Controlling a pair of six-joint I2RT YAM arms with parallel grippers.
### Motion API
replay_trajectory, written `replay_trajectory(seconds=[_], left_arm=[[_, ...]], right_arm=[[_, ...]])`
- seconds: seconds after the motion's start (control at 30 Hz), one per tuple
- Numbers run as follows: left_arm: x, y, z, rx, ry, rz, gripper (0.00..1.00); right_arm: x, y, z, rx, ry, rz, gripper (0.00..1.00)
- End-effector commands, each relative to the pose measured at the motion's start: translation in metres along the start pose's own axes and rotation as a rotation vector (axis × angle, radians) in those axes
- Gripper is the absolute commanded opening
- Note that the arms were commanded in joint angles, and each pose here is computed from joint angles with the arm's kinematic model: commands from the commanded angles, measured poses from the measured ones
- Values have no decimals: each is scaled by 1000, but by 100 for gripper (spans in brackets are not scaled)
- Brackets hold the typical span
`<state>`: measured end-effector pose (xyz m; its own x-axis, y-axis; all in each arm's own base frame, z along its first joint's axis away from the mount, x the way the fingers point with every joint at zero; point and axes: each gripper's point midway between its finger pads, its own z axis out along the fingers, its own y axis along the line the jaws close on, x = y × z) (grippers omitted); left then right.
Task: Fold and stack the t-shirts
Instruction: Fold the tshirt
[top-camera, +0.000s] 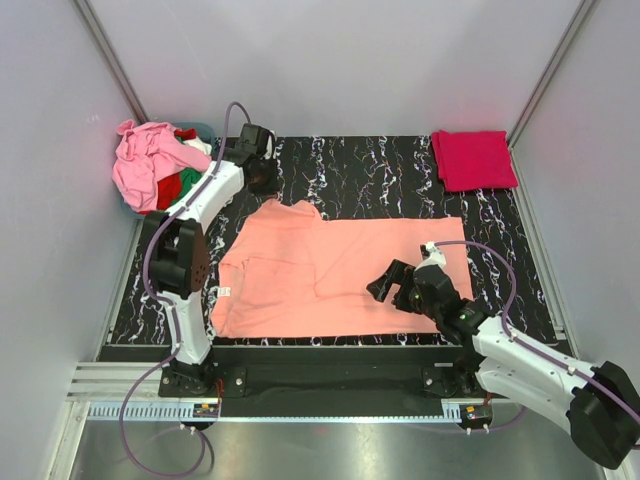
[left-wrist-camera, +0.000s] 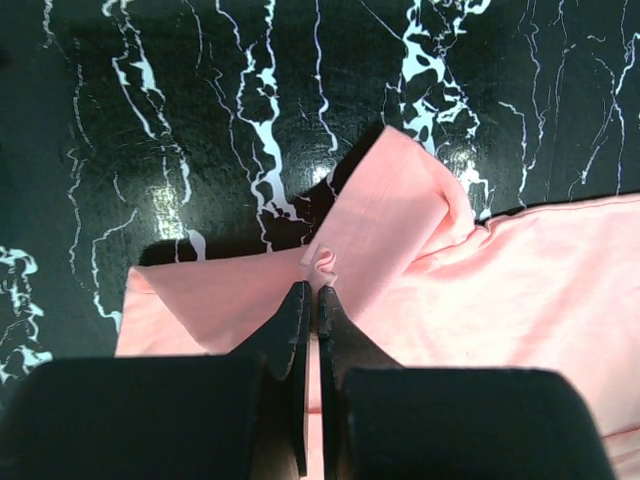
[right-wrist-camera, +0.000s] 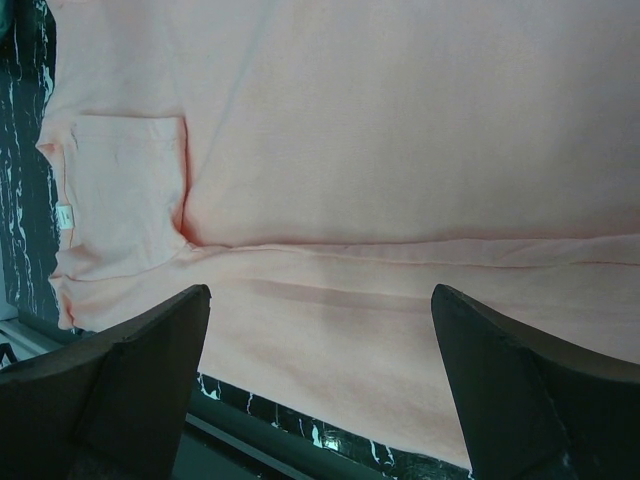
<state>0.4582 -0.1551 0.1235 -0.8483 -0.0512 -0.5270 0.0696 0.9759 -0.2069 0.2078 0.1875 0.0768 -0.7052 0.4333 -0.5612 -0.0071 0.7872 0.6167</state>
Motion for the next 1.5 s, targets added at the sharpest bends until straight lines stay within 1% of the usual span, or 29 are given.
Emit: replay_trajectory(seconds=[0.0,0.47,0.5,0.73,1.47], left_arm=[[-20,3,-23,-25,-84,25,0],[-24,2,-30,-27,-107,34,0],[-25,7,-29,-55,-110,31,0],[-28,8,-37,-67,-132,33,0],[-36,4,-47,-44,-166,20,0]], right_arm=[[-11,12,1,-29,-26,10,100],[-11,13,4,-21,-14,7,100],[-10,12,4,-19,-11,5,100],[-9,14,7,-19,6,-1,100],[-6,16,12,-27,30,-9,100]])
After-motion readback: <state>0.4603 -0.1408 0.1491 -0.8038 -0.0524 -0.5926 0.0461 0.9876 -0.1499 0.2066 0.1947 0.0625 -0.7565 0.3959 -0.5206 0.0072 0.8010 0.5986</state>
